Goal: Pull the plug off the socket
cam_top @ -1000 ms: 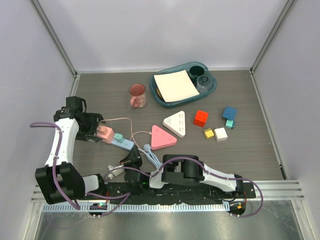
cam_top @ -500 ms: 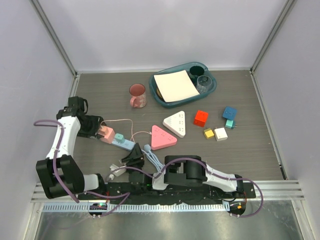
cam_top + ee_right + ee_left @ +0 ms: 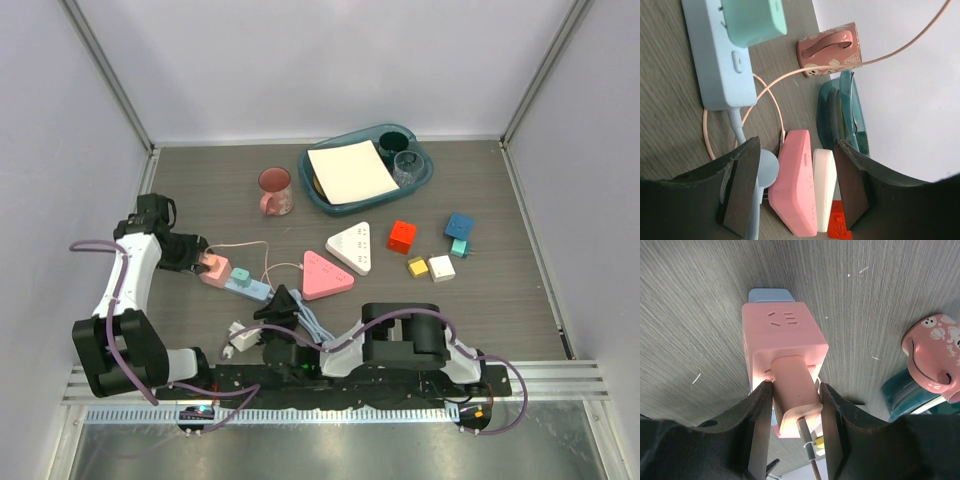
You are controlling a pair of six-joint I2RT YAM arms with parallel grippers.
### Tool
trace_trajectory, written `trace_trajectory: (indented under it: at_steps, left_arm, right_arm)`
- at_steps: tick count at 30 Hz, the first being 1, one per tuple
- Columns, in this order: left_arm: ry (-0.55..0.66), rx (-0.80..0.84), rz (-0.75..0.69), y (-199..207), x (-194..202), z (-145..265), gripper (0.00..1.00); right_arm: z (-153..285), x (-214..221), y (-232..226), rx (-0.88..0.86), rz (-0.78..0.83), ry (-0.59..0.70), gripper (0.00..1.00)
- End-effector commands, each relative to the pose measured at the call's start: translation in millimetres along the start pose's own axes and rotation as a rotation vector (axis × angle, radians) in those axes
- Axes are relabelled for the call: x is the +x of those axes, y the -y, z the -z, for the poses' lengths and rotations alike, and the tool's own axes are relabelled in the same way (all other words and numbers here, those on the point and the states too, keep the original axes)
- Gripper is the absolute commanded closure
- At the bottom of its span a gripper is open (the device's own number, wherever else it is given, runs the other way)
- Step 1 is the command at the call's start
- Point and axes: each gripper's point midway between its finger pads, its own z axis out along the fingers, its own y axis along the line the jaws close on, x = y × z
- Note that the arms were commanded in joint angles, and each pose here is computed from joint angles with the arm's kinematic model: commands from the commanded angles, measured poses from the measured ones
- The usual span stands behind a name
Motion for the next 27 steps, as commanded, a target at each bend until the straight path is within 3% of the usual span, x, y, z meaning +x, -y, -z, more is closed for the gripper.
trace_trajectory:
  at_steps: [1,7,10,17,27]
  left_arm:
    - [-0.020,0.034,-0.028,4.6,3.6,-0.3,0.59]
    - [-0.046,0.053,-0.048,6.1,8.2,-2.5,0.64]
    - [-0.082,0.080,-0.075,10.1,13.6,-5.8,0.66]
    - [-0.106,0.093,-0.102,10.9,17.9,-3.9,0.74]
    - [-0.174,0.087,-0.118,6.6,28.3,-12.3,0.92]
  right_arm:
    - [5.0,-8.9,1.2,-0.058,-0.162,0.024,0.35]
    - [7.6,-12.2,-5.4,-0.239,-0.391,0.032,0.36]
    - [-0.9,-16.1,-10.0,-0.428,-0.523,0.007,0.36]
    - [-35.2,-28.6,22.7,-0.605,-0.879,0.028,0.38]
    - [-67.4,-61.3,14.1,-0.665,-0.845,0.057,0.39]
